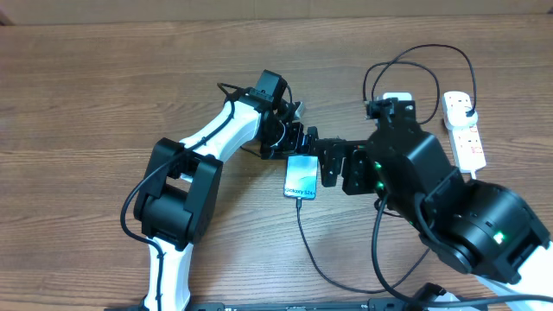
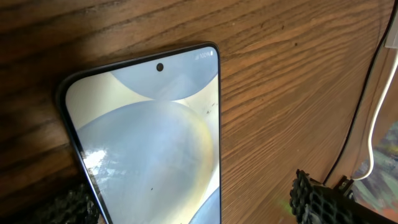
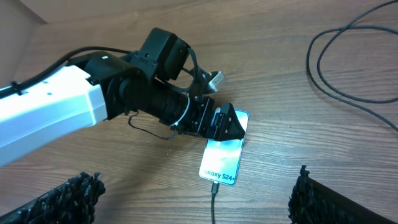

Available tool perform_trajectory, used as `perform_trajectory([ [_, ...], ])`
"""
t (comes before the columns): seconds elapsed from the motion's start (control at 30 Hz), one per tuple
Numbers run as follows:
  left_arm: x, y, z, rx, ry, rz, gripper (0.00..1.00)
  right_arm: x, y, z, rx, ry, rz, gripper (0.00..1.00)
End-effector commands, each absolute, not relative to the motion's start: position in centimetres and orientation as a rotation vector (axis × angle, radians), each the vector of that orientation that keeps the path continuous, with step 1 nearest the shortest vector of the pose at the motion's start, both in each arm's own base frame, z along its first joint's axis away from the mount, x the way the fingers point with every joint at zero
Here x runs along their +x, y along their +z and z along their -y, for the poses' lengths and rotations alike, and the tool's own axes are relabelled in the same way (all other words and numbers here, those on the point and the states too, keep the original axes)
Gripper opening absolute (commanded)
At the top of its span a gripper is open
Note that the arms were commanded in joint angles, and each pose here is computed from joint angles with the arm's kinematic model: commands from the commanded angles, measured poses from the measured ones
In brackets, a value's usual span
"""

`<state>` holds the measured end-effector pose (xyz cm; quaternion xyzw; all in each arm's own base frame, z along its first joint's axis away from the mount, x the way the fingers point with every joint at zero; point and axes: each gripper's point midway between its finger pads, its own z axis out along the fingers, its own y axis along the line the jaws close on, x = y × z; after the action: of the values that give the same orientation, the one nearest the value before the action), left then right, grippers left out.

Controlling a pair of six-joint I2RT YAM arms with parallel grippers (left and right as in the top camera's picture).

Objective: Plug charger to phone and switch on socket

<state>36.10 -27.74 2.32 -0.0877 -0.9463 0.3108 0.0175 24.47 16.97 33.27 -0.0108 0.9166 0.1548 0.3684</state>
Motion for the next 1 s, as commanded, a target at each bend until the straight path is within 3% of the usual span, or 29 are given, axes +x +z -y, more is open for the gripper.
perform_trajectory([
  [0.0, 35.4, -3.2, 24.2, -0.194, 0.648, 2.988, 1.0, 24.8, 32.6, -17.3, -0.029, 0.392, -2.375, 1.0],
  [0.57, 34.9, -2.9, 23.3, -0.167, 0.609, 2.968, 1.0, 25.4, 31.6, -19.2, -0.059, 0.436, -2.413, 1.0],
  [0.6, 35.2, -2.4, 23.1, -0.157, 0.618, 2.978, 1.0, 25.4, 31.6, -19.3, -0.059, 0.439, -2.409, 0.96],
  [0.63, 35.9, -1.4, 22.6, -0.154, 0.636, 3.002, 1.0, 25.4, 31.6, -19.2, -0.059, 0.438, -2.41, 0.82],
  [0.8, 38.5, 5.6, 20.1, -0.165, 0.726, 3.149, 1.0, 25.7, 31.5, -17.8, -0.013, 0.384, -2.41, 0.5],
  [0.87, 39.6, 10.4, 18.1, -0.14, 0.726, 3.281, 1.0, 26.2, 31.1, -15.7, 0.134, 0.326, -2.421, 0.38],
  [0.9, 39.9, 14.6, 16.3, -0.12, 0.713, 3.403, 1.0, 26.6, 30.6, -13.5, 0.265, 0.257, -2.428, 0.27],
  [0.97, 39.5, 19.8, 14.4, -0.099, 0.695, 3.552, 1.0, 26.8, 30.0, -10.3, 0.437, 0.168, -2.429, 0.2],
])
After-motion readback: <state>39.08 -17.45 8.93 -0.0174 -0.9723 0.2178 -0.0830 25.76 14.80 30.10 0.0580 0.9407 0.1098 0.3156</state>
